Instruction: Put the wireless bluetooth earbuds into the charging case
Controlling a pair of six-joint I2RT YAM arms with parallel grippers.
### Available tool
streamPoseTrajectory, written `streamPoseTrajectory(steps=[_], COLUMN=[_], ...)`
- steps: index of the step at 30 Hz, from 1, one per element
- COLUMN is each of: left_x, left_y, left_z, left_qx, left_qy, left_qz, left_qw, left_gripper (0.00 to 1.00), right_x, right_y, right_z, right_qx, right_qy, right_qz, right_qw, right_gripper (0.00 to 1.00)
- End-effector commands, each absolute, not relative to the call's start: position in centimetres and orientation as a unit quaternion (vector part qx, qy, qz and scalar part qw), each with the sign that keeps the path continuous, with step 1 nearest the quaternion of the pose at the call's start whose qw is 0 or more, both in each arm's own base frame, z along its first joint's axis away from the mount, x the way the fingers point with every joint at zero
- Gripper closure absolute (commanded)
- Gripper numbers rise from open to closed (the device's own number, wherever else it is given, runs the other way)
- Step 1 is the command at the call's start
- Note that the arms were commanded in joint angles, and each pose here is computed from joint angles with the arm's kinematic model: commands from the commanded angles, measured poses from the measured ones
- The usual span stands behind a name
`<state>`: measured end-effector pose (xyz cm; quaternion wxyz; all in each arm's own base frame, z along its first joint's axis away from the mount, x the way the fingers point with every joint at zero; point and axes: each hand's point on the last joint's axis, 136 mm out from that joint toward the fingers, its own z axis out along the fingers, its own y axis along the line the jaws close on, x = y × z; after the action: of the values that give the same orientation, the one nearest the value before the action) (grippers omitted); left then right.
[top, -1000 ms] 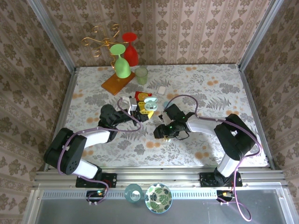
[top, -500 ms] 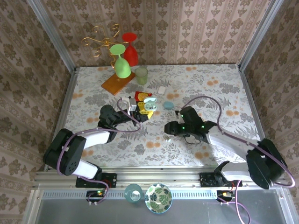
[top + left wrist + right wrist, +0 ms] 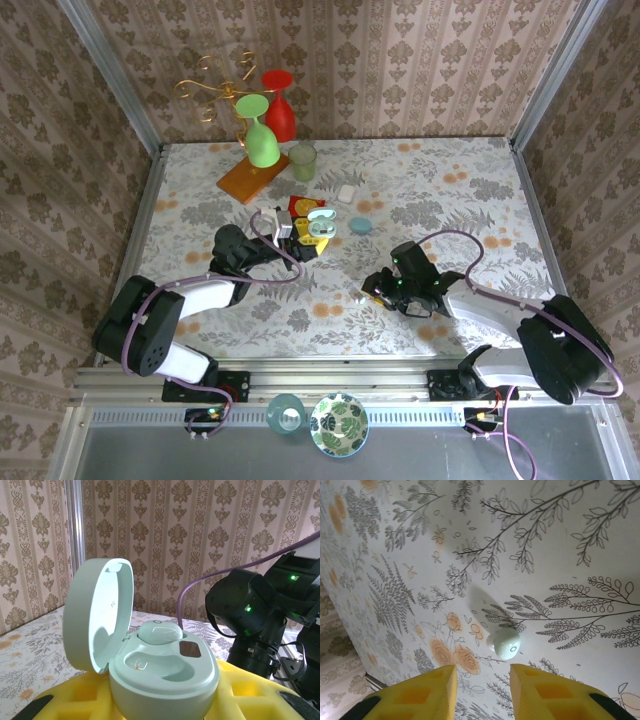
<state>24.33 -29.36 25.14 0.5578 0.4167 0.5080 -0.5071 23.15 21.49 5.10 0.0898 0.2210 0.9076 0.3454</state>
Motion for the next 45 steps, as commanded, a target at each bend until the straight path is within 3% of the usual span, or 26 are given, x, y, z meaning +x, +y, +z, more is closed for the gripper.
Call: streamPoseTrajectory(steps=[1, 15, 36, 45], left_x=[23.8, 23.9, 23.9, 24.3], left_y=[-29.1, -29.1, -29.0, -29.1], left_z=[26.8, 26.5, 26.3, 25.7], left_qx=[0.428, 0.428, 0.426, 0.426], left_qy=[0.478, 0.481, 0.485, 0.489], left_qz=[-0.499, -0.498, -0.498, -0.493], left_qw=[0.582, 0.581, 0.579, 0.580], left_gripper=[0.74, 0.74, 0.74, 0.74], right_x=[23.3, 23.1, 23.0, 24.2], right_y=[22.1, 23.3, 23.2, 22.1], right_z=[4.6, 2.3, -0.1, 3.8], right_qx=[0.229, 0.224, 0.228, 0.176], right_qy=[0.903, 0.905, 0.910, 0.928], right_qz=[0.357, 0.360, 0.344, 0.316], right_qw=[0.075, 0.036, 0.024, 0.086], right_gripper=[0.66, 0.67, 0.78, 0.80])
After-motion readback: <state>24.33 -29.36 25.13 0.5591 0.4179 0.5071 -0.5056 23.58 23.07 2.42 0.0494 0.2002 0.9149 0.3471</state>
